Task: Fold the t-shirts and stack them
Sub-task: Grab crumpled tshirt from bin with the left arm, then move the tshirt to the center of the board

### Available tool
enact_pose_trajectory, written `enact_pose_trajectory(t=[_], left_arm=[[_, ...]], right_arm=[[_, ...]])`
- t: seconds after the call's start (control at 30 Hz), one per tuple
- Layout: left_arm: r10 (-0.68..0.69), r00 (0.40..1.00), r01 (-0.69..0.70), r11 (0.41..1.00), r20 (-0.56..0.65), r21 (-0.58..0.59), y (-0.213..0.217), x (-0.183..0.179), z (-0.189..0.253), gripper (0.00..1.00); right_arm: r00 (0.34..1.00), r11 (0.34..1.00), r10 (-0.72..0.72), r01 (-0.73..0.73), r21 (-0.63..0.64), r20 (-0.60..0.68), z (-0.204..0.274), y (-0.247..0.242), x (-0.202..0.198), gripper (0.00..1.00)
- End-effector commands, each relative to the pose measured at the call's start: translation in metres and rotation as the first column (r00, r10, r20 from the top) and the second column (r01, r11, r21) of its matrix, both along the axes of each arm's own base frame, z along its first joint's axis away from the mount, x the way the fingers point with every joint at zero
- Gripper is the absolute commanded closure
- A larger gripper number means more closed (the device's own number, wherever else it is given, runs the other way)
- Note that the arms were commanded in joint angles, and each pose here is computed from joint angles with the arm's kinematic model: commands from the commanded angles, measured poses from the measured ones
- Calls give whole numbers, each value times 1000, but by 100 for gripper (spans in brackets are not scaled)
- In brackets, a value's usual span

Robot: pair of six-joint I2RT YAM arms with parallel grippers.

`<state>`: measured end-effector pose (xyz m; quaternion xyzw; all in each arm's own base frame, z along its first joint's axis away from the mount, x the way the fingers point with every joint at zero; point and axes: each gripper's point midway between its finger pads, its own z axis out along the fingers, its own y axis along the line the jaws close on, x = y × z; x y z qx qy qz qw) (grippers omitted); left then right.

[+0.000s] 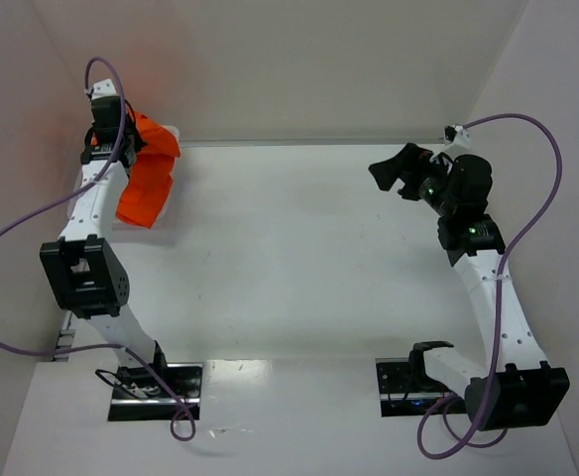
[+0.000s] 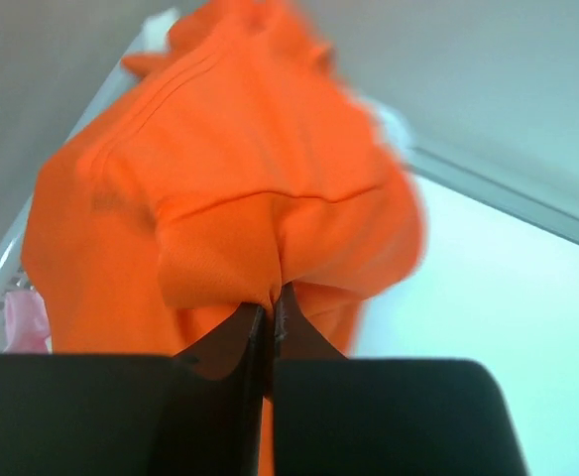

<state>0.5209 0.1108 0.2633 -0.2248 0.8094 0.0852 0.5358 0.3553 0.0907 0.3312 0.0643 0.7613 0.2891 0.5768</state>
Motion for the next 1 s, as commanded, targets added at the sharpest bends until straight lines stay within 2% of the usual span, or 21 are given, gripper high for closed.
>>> enact_pose_trajectory(t=[0.0,0.03,0.07,0.13,0.17,0.27,0.37,0.4,0.43,0.53,0.6,0.73,0.77,0.97], left_arm=[[-194,939,176,980,285,89,-60,-41,152,100],[-255,929,233,966,269,109,-85,-52,160,100],[-294,899,265,955,324,132,-100,-71,196,100],[-380,865,353,925,326,142,-139,-96,213,100],[-400,834,368,916,379,156,-147,-119,236,100],[-457,753,450,882,473,138,-173,-164,269,100],[-536,661,573,812,525,106,-195,-194,283,100],[-551,640,599,795,535,103,-200,-200,286,100],[-584,621,640,763,523,91,-209,-201,280,100],[-621,574,693,715,534,86,-220,-212,284,100],[-650,541,732,677,535,82,-229,-216,284,100],[-709,510,795,605,486,49,-246,-209,255,98],[-734,492,821,570,467,32,-253,-207,242,96],[-784,456,870,493,421,-23,-272,-196,199,95]], right_arm=[[975,993,114,-119,16,193,63,30,-6,0],[971,990,135,-140,15,196,66,37,-6,0],[959,985,166,-172,5,228,79,50,-12,0],[949,978,206,-211,-3,238,84,64,-14,0],[938,970,235,-244,5,255,89,76,-19,0],[908,957,263,-289,31,327,97,85,-32,0],[888,940,294,-336,62,354,96,90,-50,0],[863,925,324,-375,62,388,102,96,-59,0],[830,907,362,-419,46,425,109,101,-75,0],[786,882,389,-468,51,481,109,117,-98,0],[787,893,354,-445,67,506,118,119,-102,0],[772,857,414,-509,79,482,108,139,-106,0],[770,850,428,-521,80,472,105,144,-106,0],[762,824,473,-560,83,442,92,162,-109,0]])
